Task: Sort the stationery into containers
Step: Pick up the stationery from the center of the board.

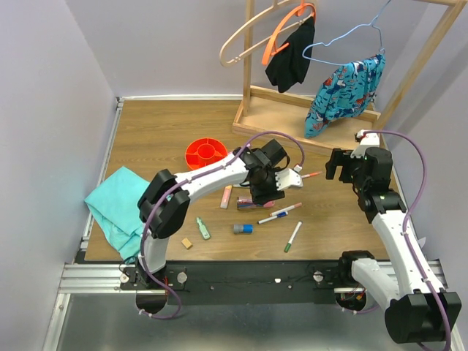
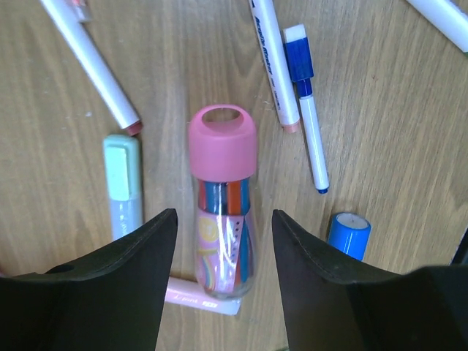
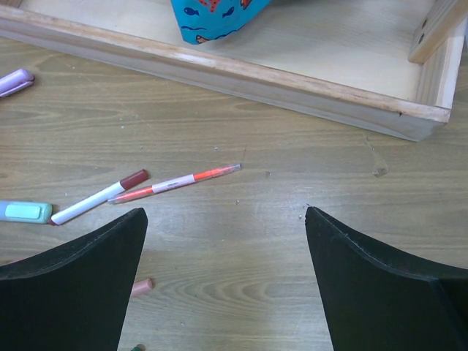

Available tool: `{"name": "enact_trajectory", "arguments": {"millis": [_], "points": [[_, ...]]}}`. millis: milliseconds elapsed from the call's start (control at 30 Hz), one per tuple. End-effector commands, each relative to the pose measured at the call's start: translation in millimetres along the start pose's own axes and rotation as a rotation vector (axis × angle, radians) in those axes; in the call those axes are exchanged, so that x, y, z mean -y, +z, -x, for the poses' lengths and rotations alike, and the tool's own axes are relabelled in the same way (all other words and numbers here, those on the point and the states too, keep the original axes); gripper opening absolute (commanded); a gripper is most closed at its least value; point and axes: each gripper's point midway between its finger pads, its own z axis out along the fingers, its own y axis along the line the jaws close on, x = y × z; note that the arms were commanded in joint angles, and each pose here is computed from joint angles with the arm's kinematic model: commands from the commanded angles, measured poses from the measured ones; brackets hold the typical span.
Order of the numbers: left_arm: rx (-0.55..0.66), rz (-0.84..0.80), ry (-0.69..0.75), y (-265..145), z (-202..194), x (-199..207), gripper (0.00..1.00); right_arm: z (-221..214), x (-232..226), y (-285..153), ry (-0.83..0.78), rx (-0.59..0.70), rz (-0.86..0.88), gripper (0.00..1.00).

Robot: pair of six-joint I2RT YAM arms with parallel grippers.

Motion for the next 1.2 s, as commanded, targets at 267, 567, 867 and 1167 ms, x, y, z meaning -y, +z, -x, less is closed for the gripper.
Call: {"name": "enact_trajectory", "arguments": {"millis": [267,567,867,1167], "points": [[-0.079,-0.04,-0.059,37,-9,4,0.64,-6,4,-2,0.023,-0.007,-0.019,0.97],[-0.106,-0.051,-0.075,54,-14,7,0.61,-4,3,-4,0.026,0.0,-0.017,0.97],[-0.127,-0.063,-0.083,62,-26,13,0.58,-5,4,-3,0.029,-0.003,-0.019,0.97],[-0.122,-0.053,-0.091,68,-35,15,0.55,-6,3,-1,0.026,-0.015,-0.018,0.96]]}}
